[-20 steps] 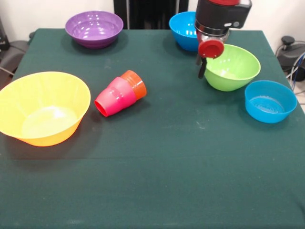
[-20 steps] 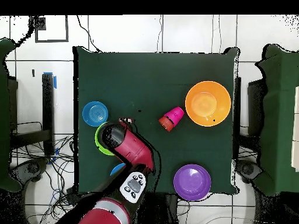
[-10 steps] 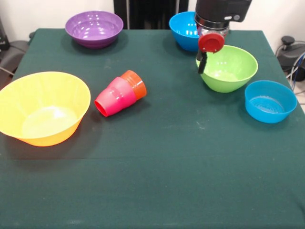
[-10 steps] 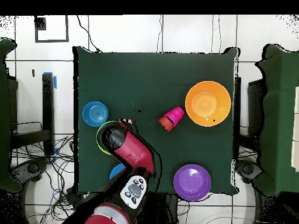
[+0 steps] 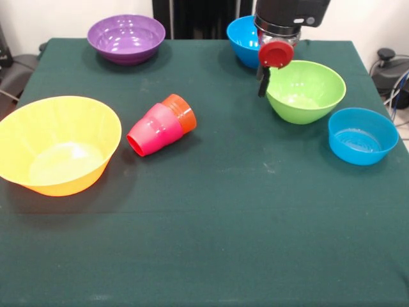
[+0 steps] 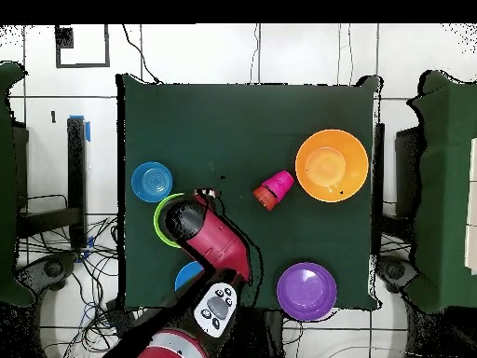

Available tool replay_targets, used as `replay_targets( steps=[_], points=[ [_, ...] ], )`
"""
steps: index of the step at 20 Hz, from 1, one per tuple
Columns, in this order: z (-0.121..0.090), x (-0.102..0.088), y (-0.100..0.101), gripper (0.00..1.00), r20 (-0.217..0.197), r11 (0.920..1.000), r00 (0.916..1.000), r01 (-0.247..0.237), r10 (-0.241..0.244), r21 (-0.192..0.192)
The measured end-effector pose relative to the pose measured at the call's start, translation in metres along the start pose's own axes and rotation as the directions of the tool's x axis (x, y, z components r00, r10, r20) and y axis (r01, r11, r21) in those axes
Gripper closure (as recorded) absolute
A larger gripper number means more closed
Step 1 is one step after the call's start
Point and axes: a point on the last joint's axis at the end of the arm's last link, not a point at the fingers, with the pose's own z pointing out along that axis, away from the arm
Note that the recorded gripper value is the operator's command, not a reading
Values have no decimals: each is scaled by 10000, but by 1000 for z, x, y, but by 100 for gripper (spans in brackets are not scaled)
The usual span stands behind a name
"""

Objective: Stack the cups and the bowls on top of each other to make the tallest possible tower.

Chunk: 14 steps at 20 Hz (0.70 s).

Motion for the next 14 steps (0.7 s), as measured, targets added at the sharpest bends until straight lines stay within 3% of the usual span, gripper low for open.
replay_targets(
  steps=[7,14],
  points=[
    [3,-5,5,0,242,9989,9995,-172,182,-432],
    [5,2,5,0,220,9940,9971,-704,725,-839]
  ],
)
